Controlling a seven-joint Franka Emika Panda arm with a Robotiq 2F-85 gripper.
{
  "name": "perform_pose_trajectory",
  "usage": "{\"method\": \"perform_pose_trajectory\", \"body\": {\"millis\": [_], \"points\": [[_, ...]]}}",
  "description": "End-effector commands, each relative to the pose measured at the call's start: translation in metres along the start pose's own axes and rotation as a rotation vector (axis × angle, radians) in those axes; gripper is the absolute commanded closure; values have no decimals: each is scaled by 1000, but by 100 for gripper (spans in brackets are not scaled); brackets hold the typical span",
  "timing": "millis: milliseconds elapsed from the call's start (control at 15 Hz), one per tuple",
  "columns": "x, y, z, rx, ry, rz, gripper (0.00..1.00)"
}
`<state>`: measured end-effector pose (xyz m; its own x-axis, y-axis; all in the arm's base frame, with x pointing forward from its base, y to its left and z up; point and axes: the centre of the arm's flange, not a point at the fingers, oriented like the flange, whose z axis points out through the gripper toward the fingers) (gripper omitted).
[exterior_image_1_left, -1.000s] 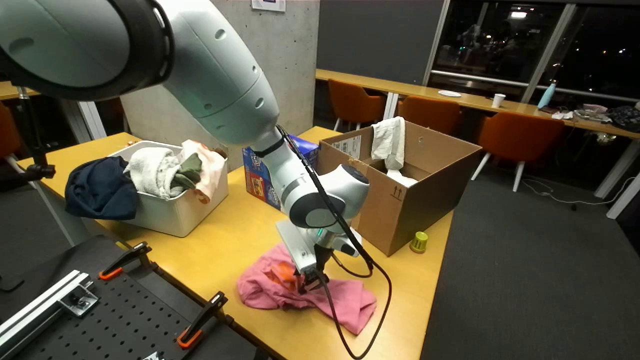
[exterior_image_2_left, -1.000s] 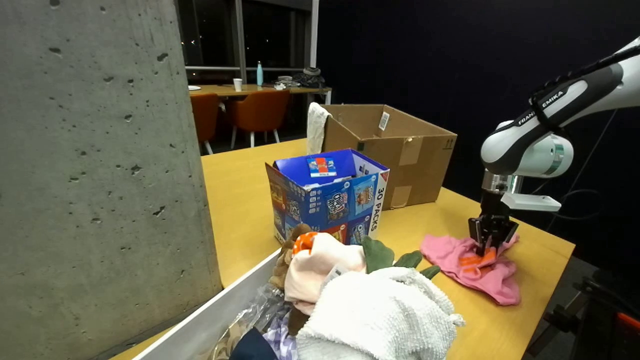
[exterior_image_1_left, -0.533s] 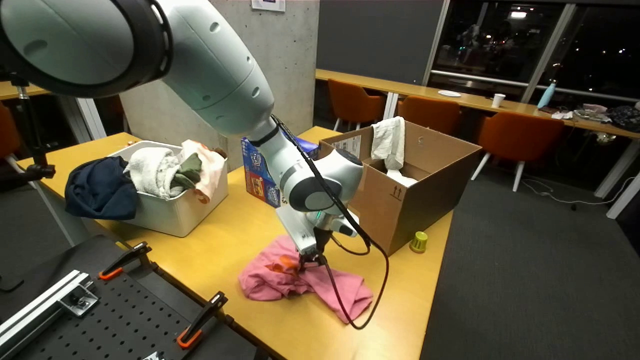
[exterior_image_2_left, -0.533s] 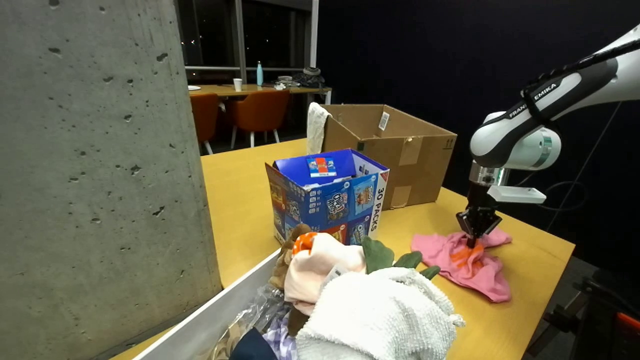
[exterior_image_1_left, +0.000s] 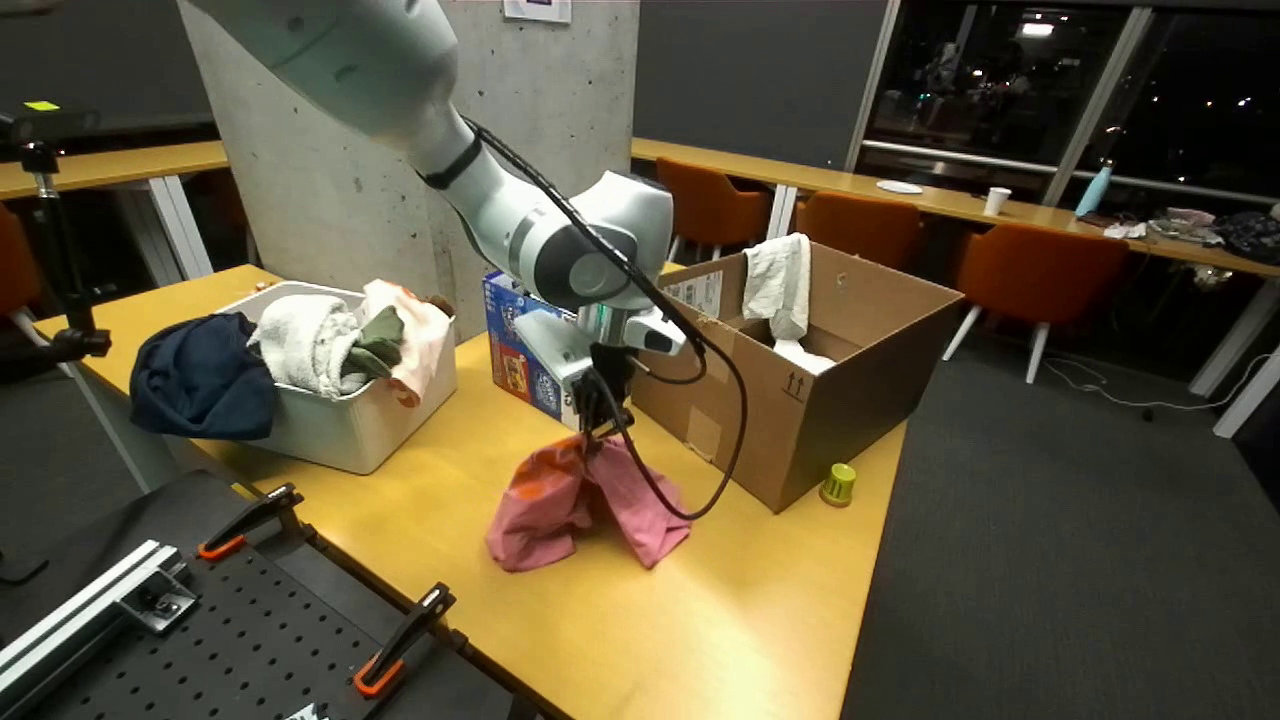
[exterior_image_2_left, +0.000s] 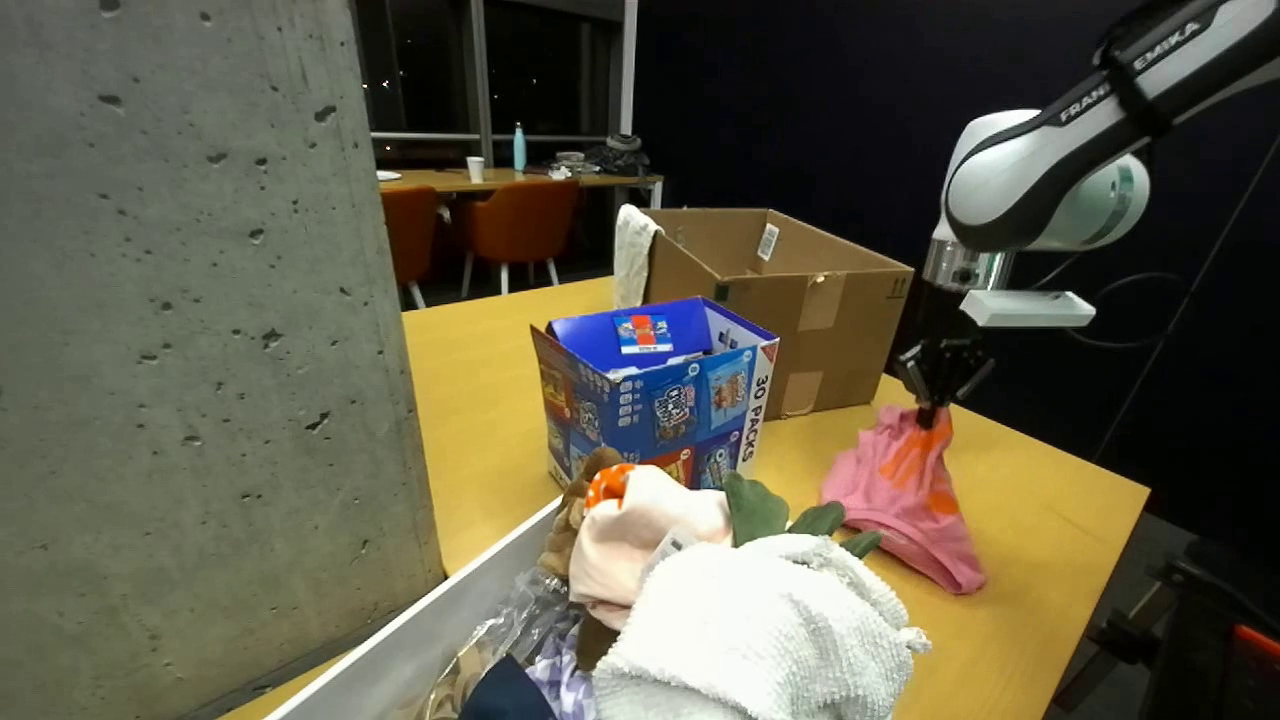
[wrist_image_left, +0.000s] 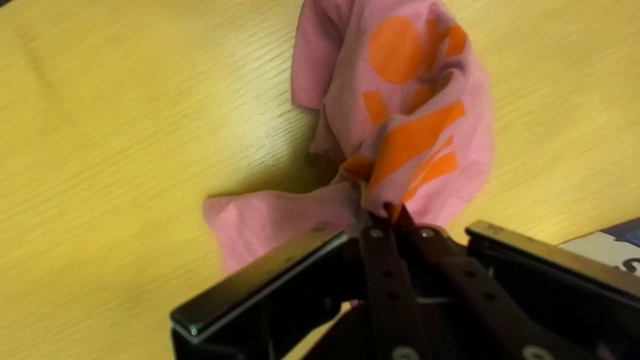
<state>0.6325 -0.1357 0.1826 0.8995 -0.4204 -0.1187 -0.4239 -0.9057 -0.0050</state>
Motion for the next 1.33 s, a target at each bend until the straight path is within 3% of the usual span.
{"method": "perform_pose_trajectory", "body": {"millis": [0, 200, 400, 867, 1000, 1267], "points": [[-49, 12, -72, -27, 74, 22, 99], [-59, 12, -123, -7, 137, -19, 99], [-61, -22, -148, 21, 157, -159, 99], [-118, -152, -153, 4, 77, -538, 99], [-120, -171, -167, -3, 74, -603, 99], [-82, -181, -211, -18, 70, -682, 99]]}}
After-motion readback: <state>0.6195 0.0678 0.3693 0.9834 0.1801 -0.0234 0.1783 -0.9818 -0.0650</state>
